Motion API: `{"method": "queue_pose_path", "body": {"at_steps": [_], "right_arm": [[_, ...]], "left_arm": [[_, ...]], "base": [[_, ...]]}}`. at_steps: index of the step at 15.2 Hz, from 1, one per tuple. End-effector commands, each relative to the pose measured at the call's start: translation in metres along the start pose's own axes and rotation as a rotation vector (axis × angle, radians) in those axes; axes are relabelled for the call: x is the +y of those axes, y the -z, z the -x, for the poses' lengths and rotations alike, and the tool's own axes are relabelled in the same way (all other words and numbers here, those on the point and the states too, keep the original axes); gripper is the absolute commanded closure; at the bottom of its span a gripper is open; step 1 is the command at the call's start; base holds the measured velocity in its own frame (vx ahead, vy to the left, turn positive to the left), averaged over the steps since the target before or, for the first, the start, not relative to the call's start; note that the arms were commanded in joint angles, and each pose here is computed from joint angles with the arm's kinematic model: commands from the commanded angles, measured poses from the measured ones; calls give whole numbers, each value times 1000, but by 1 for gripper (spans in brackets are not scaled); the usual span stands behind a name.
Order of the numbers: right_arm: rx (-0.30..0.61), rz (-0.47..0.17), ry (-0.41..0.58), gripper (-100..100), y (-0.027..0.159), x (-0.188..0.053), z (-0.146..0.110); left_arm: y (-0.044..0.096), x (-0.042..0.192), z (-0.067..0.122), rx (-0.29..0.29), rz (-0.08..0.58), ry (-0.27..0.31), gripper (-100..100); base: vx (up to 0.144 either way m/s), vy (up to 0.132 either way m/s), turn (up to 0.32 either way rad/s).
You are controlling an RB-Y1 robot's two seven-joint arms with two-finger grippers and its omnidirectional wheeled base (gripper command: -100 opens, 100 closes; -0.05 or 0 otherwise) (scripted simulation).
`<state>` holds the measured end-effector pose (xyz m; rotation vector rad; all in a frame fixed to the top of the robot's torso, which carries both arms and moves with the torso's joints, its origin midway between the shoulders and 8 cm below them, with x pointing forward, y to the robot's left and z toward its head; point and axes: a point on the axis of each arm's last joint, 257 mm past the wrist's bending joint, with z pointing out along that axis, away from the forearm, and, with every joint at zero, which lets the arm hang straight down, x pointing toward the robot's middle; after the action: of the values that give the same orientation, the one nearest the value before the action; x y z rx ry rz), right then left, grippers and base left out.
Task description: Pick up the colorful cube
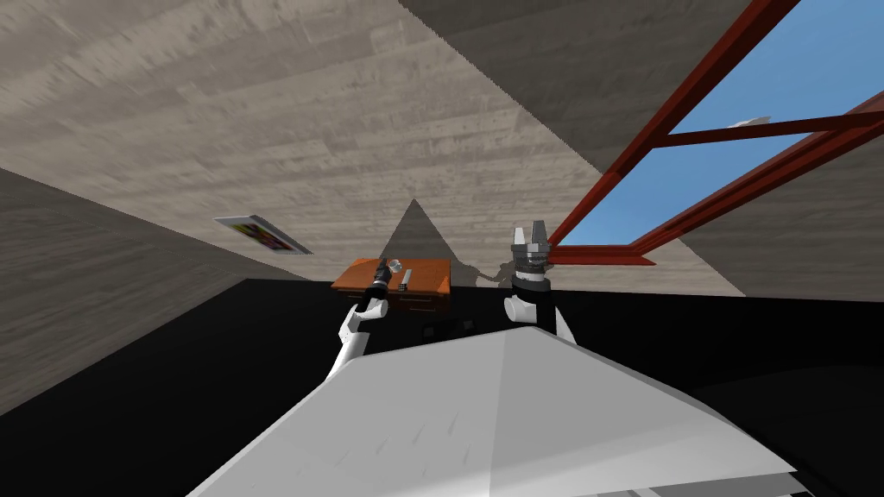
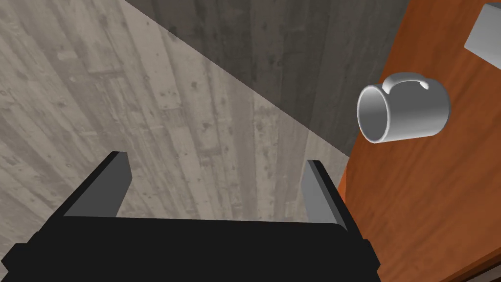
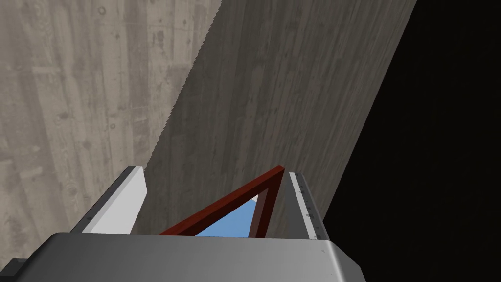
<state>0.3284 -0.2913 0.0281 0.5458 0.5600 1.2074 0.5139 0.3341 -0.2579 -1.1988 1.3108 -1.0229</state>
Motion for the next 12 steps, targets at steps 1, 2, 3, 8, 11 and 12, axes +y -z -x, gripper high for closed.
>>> {"method": "queue_pose_path", "body": {"at_steps": [1, 2, 3, 8, 11, 12], "right_arm": [[0, 0, 0, 0, 0, 0, 0], [0, 0, 0, 0, 0, 0, 0], [0, 0, 0, 0, 0, 0, 0], [0, 0, 0, 0, 0, 0, 0], [0, 0, 0, 0, 0, 0, 0], [0, 0, 0, 0, 0, 0, 0]], "left_arm": [[-5, 18, -1, 1, 44, 8, -100], [-4, 26, 1, -1, 61, 8, -100], [-13, 30, -4, 7, 85, 20, -100], [-17, 68, -4, 4, 179, 33, -100], [-21, 89, -7, 7, 238, 46, -100], [-28, 93, -14, 17, 265, 58, -100]], "base": [[-10, 39, -6], [-9, 28, -6], [-9, 31, 0], [-8, 30, -5], [-4, 29, -3], [-4, 25, 1]]}}
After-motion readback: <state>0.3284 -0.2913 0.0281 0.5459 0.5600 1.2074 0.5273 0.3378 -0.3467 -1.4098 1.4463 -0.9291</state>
